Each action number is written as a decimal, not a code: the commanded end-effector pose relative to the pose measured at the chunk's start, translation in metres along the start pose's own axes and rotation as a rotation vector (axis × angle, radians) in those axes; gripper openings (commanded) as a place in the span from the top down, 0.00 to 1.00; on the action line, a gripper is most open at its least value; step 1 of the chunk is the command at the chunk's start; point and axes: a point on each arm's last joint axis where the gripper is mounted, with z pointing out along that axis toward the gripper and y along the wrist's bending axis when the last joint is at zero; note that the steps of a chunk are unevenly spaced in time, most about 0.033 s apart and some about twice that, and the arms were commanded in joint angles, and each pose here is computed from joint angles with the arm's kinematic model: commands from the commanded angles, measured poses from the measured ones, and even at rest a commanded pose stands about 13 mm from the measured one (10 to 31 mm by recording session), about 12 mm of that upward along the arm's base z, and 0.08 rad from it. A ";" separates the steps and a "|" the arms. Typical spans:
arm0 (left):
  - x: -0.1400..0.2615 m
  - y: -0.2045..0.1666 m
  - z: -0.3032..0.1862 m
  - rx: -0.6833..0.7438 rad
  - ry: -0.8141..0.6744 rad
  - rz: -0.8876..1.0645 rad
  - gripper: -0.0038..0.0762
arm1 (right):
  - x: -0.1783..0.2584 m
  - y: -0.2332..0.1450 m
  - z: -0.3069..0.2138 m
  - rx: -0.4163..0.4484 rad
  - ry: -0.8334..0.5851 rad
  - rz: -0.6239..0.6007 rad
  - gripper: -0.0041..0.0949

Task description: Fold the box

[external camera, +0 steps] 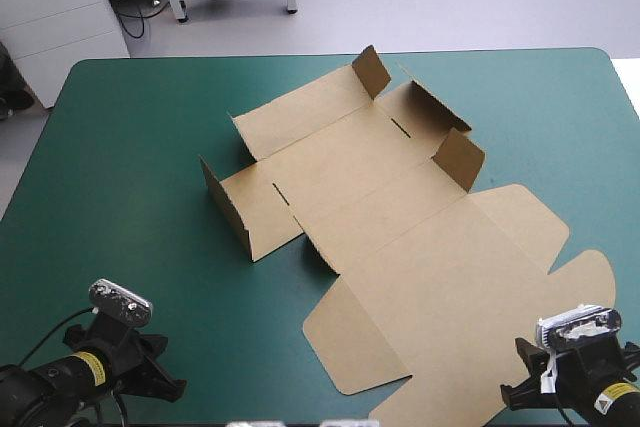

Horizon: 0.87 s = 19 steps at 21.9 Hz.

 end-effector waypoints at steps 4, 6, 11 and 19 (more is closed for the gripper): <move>-0.011 -0.001 -0.007 0.012 -0.066 -0.002 0.99 | -0.009 0.001 -0.005 -0.010 -0.030 0.039 0.22; -0.011 -0.001 -0.007 0.012 -0.066 -0.002 0.99 | -0.009 0.001 -0.009 -0.016 -0.014 0.041 0.21; -0.011 -0.001 -0.007 0.012 -0.066 -0.002 0.99 | -0.030 -0.002 -0.032 0.023 -0.017 0.043 0.22; -0.011 -0.001 -0.007 0.005 -0.071 0.003 0.99 | -0.108 -0.018 -0.003 0.002 0.122 0.009 0.22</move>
